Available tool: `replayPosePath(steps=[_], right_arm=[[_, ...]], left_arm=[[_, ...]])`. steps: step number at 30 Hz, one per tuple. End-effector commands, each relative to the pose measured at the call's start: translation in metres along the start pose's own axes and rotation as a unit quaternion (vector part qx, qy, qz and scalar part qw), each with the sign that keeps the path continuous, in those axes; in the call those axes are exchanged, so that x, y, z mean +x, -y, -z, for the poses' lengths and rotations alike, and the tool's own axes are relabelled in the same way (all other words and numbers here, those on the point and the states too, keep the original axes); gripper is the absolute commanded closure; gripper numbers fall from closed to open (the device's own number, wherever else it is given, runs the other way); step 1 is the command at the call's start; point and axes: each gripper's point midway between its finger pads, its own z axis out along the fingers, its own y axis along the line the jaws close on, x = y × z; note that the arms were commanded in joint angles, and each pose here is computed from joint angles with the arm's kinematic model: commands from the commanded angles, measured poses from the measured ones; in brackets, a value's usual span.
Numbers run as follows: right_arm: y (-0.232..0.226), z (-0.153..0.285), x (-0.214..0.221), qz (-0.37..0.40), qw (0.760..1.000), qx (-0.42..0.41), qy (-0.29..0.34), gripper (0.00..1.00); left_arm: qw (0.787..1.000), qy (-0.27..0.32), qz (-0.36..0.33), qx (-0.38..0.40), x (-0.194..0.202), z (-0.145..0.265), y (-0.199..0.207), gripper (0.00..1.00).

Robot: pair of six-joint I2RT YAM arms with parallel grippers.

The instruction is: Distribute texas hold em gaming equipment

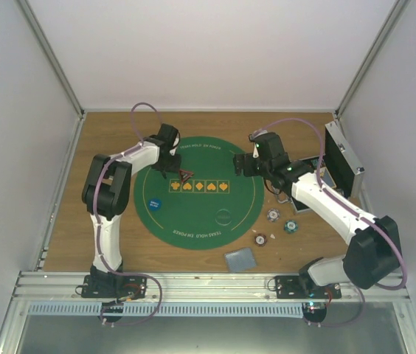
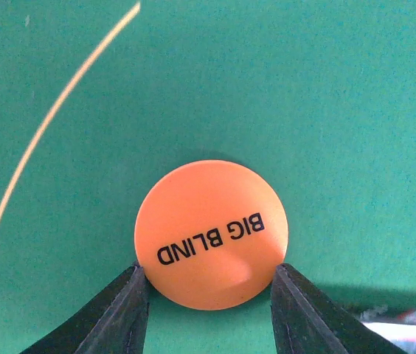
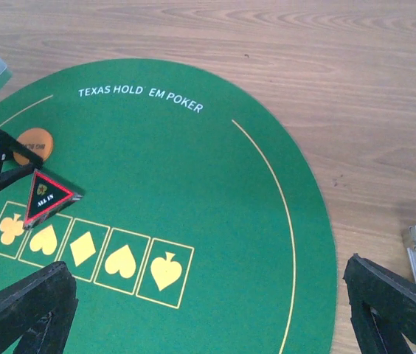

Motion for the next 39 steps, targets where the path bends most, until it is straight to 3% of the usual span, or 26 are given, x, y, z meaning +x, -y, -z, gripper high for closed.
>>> replayPosePath(steps=[1,19,33,39], right_arm=[[0.004,0.002,-0.016,0.005,1.000,0.013,0.017,0.00],[0.003,-0.006,-0.016,0.015,1.000,0.019,0.006,0.00],[-0.001,-0.006,-0.020,0.020,1.000,0.008,0.012,0.00],[-0.005,-0.006,-0.022,0.019,1.000,-0.004,0.017,0.00]], left_arm=[[1.000,-0.015,-0.013,0.002,-0.001,-0.028,-0.001,0.54],[0.999,-0.001,-0.024,0.024,-0.040,-0.043,0.014,0.52],[0.998,0.023,-0.011,0.051,-0.050,0.001,0.021,0.23],[0.997,0.043,0.005,0.061,-0.052,0.031,0.022,0.16]])
